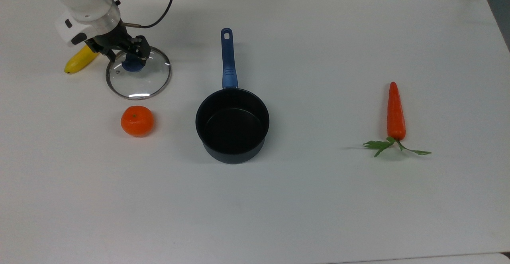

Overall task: Close lid
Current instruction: 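Close the gripper on the blue knob of the glass lid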

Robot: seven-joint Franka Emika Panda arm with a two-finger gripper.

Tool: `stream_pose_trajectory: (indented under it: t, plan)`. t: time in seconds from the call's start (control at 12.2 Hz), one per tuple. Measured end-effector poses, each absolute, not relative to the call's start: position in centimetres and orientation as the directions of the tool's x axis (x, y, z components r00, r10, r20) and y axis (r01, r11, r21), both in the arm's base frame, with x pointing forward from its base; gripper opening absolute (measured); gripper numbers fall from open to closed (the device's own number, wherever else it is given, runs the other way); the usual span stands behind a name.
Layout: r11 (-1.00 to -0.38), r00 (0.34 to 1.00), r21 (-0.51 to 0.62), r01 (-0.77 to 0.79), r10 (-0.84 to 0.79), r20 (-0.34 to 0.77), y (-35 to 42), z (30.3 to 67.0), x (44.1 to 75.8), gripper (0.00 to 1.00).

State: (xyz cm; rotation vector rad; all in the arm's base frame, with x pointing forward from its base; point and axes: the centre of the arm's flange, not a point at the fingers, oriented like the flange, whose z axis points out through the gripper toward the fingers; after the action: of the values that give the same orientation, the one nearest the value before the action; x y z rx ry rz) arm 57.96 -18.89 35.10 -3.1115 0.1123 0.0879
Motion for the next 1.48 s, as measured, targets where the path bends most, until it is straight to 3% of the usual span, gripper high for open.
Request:
stream_pose_trajectory:
  t: [0.41,1.48]
  plan:
    - [-0.997,0.996,-0.025,-0.072,-0.07,-0.059,-18.4,35.0,58.1,0.81]
    - [-0.996,0.993,-0.026,-0.083,-0.08,-0.086,-17.6,33.4,58.4,0.91]
